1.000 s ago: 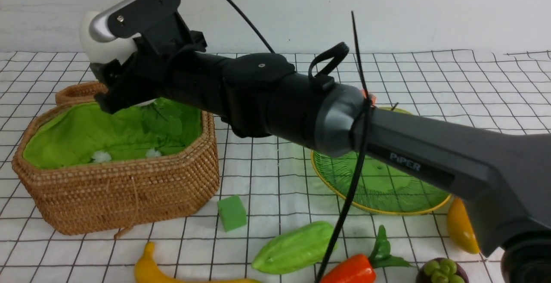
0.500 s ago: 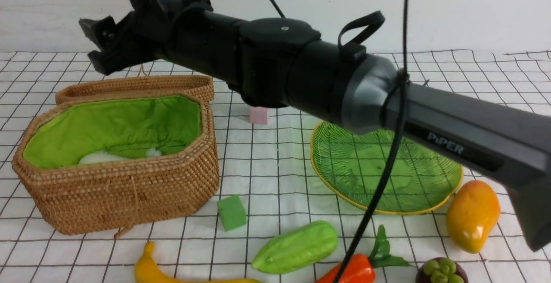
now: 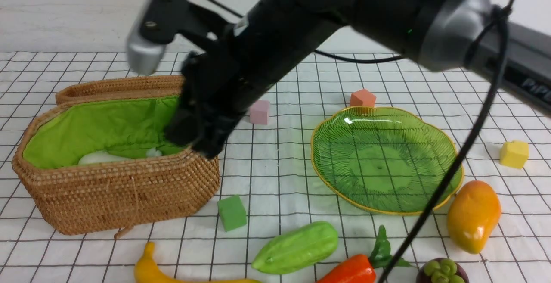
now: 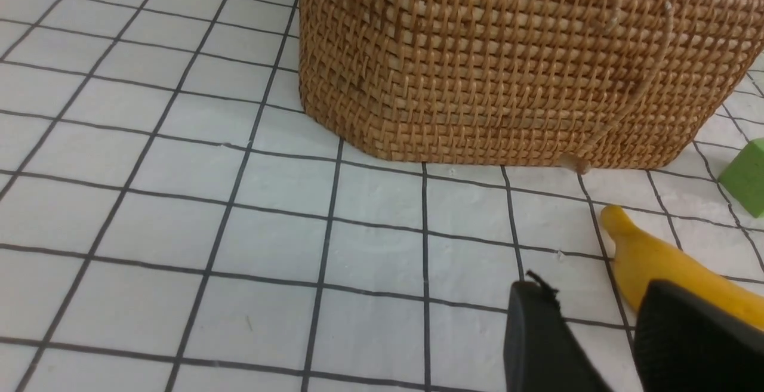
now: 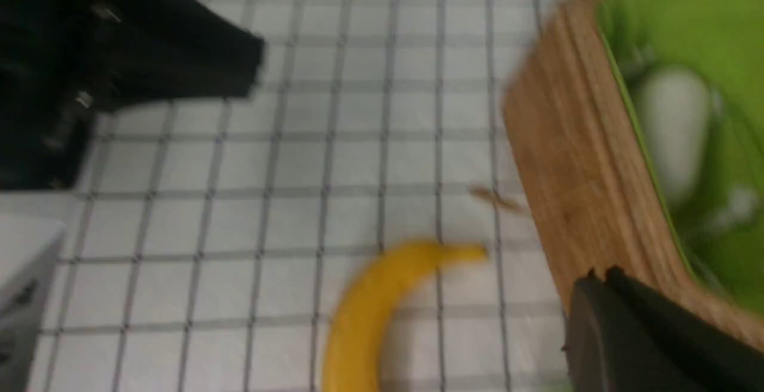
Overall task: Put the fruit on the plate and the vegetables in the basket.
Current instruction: Use the right arm to grab a mango and put it into the right plate
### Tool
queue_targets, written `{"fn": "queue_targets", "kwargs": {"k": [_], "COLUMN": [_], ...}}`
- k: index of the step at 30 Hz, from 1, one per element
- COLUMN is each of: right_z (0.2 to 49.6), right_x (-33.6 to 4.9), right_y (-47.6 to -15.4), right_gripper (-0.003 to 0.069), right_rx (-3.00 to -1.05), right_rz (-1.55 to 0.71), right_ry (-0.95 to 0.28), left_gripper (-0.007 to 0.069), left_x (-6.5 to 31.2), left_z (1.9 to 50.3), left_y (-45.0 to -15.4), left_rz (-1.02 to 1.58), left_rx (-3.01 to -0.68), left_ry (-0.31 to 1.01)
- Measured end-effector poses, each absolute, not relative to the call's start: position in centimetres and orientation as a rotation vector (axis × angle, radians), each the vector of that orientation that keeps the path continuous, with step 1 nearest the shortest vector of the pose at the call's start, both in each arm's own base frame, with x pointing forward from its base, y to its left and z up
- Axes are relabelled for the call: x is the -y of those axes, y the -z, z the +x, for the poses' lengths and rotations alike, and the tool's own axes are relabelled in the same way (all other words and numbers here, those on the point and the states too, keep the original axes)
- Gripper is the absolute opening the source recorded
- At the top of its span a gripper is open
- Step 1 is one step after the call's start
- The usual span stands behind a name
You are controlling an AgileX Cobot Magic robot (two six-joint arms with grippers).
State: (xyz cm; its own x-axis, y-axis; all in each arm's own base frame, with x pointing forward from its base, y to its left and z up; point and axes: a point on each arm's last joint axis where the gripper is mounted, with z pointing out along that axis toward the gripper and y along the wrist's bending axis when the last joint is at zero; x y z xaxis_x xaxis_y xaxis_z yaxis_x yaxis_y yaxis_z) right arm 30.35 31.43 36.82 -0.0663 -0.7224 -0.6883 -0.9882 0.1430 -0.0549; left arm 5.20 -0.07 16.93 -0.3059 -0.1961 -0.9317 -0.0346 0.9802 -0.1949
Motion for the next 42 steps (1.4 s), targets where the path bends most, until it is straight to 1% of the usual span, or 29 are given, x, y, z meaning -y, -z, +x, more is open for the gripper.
{"fn": "queue_targets", "kwargs": {"k": [1,2,3,4,6,7,8,9,10,13,14,15,16,17,18,19,20,21,23,24,25,26,29,32,34,39,42], "right_z": [30.6,30.7,30.9,31.2,31.2,31.1,30.9,30.9,30.9,30.2,30.2,29.8,29.7,29.4,29.1,29.0,28.8,28.7,28.6,28.6,28.6,28.8,29.7,30.3,30.7,30.9,30.9], "right_x": [-30.0,-29.3,-27.7,-25.0,-21.3,-21.2,-17.9,-17.5,-14.7,-9.7,-8.6,-7.1,-6.9,-6.1,-4.8,-4.0,-3.9,-3.3,-3.1,-3.1,-3.2,-3.2,-3.2,-3.1,-3.0,-2.8,-2.7], "right_y": [-37.4,-37.7,-38.7,-40.4,-41.9,-42.0,-42.5,-42.1,-41.3,-37.9,-37.2,-35.7,-35.6,-34.2,-32.4,-30.9,-30.4,-28.7,-26.3,-26.1,-24.8,-24.1,-22.7,-21.7,-20.7,-19.4,-19.2], "right_gripper": [0.0003,0.0005,0.0012,0.0027,0.0048,0.0050,0.0073,0.0080,0.0106,0.0182,0.0209,0.0252,0.0260,0.0291,0.0359,0.0412,0.0421,0.0489,0.0568,0.0582,0.0628,0.0648,0.0667,0.0665,0.0652,0.0603,0.0525], "right_rx": [-1.945,-1.980,-2.060,-2.154,-2.246,-2.253,-2.335,-2.363,-2.460,-2.659,-2.686,-2.732,-2.729,-2.756,-2.771,-2.775,-2.785,-2.782,-2.755,-2.752,-2.737,-2.721,-2.692,-2.695,-2.715,-2.758,-2.771], "right_rz": [-1.581,-1.554,-1.475,-1.315,-1.099,-1.087,-0.913,-0.883,-0.715,-0.307,-0.195,-0.036,-0.010,0.089,0.254,0.369,0.387,0.498,0.594,0.598,0.634,0.647,0.656,0.649,0.639,0.637,0.629], "right_ry": [-0.516,-0.485,-0.419,-0.339,-0.283,-0.283,-0.249,-0.249,-0.230,-0.218,-0.219,-0.218,-0.220,-0.218,-0.221,-0.223,-0.219,-0.227,-0.254,-0.255,-0.269,-0.279,-0.281,-0.263,-0.228,-0.166,-0.150], "left_gripper": [0.0239,0.0239,0.0239,0.0239,0.0239,0.0239,0.0239,0.0239,0.0239,0.0239,0.0239,0.0239,0.0239,0.0239,0.0239,0.0239,0.0239,0.0239,0.0239,0.0239,0.0239,0.0239,0.0239,0.0239,0.0239,0.0239,0.0239], "left_x": [0.1,0.1,0.1,0.1,0.1,0.1,0.1,0.1,0.1,0.1,0.1,0.1,0.1,0.1,0.1,0.1,0.1,0.1,0.1,0.1,0.1,0.1,0.1,0.1,0.1,0.1,0.1], "left_z": [5.2,5.2,5.2,5.2,5.2,5.2,5.2,5.2,5.2,5.2,5.2,5.2,5.2,5.2,5.2,5.2,5.2,5.2,5.2,5.2,5.2,5.2,5.2,5.2,5.2,5.2,5.2], "left_y": [-16.9,-16.9,-16.9,-16.9,-16.9,-16.9,-16.9,-16.9,-16.9,-16.9,-16.9,-16.9,-16.9,-16.9,-16.9,-16.9,-16.9,-16.9,-16.9,-16.9,-16.9,-16.9,-16.9,-16.9,-16.9,-16.9,-16.9], "left_rz": [-0.167,-0.167,-0.167,-0.167,-0.167,-0.167,-0.167,-0.167,-0.167,-0.167,-0.167,-0.167,-0.167,-0.167,-0.167,-0.167,-0.167,-0.167,-0.167,-0.167,-0.167,-0.167,-0.167,-0.167,-0.167,-0.167,-0.167], "left_rx": [-1.878,-1.878,-1.878,-1.878,-1.878,-1.878,-1.878,-1.878,-1.878,-1.878,-1.878,-1.878,-1.878,-1.878,-1.878,-1.878,-1.878,-1.878,-1.878,-1.878,-1.878,-1.878,-1.878,-1.878,-1.878,-1.878,-1.878], "left_ry": [0.161,0.161,0.161,0.161,0.161,0.161,0.161,0.161,0.161,0.161,0.161,0.161,0.161,0.161,0.161,0.161,0.161,0.161,0.161,0.161,0.161,0.161,0.161,0.161,0.161,0.161,0.161]}}
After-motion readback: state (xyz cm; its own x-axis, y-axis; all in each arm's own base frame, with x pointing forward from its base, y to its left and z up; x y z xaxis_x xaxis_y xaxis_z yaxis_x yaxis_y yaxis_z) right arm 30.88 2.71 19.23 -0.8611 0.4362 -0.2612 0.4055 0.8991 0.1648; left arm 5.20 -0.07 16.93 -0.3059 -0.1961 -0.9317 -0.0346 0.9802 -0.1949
